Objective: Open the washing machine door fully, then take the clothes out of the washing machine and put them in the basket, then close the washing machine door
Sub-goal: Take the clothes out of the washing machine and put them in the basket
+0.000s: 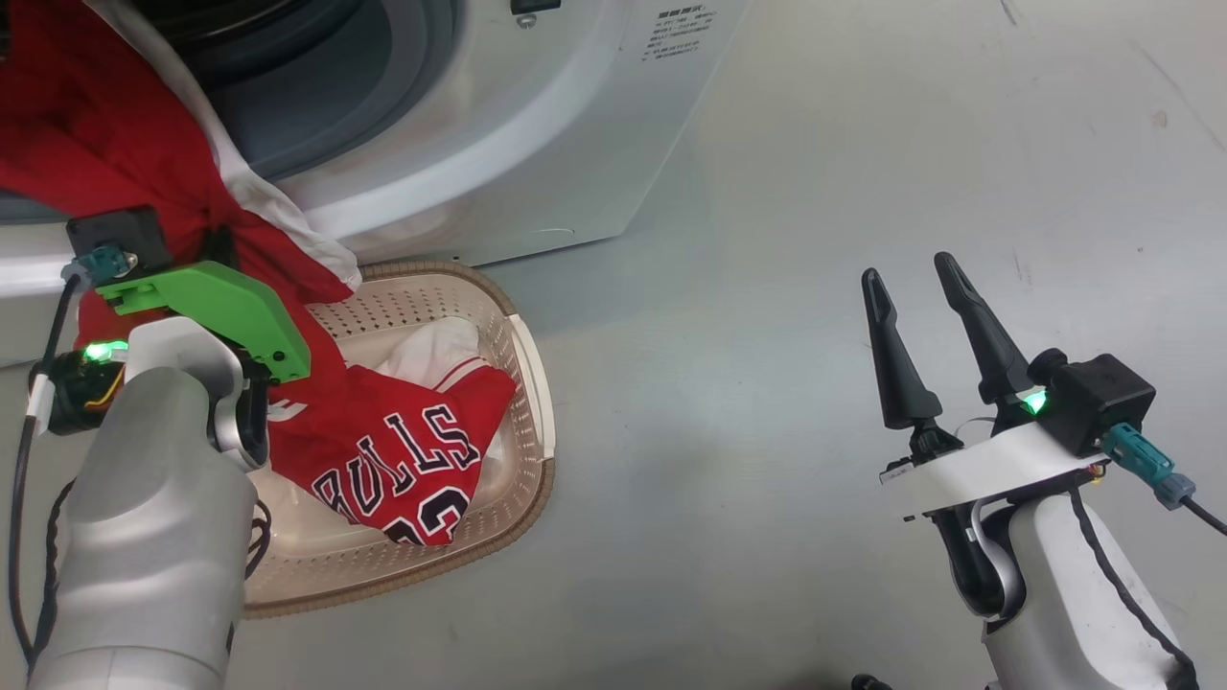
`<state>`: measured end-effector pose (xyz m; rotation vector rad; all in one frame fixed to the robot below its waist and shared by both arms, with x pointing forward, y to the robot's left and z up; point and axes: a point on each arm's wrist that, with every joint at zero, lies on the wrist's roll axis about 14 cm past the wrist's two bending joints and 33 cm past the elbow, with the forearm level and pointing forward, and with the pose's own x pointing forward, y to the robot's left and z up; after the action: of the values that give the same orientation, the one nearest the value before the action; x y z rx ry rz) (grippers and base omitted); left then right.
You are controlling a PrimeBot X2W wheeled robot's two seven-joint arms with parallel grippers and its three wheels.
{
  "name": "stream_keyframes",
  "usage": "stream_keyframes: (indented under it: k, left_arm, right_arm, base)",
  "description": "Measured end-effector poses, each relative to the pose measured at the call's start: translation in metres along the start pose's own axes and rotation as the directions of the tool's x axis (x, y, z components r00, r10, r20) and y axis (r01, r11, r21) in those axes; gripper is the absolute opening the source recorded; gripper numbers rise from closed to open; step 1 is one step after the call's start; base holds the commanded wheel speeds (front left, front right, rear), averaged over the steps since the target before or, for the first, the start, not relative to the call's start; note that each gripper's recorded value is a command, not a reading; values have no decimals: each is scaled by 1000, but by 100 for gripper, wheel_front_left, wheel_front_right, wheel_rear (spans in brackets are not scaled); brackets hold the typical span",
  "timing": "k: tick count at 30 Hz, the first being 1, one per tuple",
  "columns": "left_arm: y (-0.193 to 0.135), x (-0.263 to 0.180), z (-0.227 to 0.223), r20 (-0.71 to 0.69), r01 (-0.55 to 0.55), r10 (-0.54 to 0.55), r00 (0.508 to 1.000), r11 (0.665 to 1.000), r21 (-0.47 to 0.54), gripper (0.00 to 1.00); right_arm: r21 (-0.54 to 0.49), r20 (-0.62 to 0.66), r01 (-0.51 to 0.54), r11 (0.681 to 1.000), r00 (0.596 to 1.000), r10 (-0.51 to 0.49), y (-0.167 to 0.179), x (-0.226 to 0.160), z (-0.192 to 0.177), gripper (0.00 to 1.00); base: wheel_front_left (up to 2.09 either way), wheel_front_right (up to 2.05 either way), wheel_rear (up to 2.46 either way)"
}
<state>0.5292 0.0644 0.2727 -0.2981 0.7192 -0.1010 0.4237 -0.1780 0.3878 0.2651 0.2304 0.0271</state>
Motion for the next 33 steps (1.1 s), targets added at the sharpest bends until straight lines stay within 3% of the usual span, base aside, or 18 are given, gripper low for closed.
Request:
stream_keyframes:
  k: [23,33]
  left_arm:
    - [6,-35,14,212,33,-43,976,998,51,0]
    - [-1,-65,47,344,60,-91,935,993,101,0]
  right_arm:
    - [-4,38,-36,999,999,36,8,12,11,100]
    - [-16,39,-74,997,996,74,18,13,13,100]
  base:
    - [0,0,0]
    - [0,0,0]
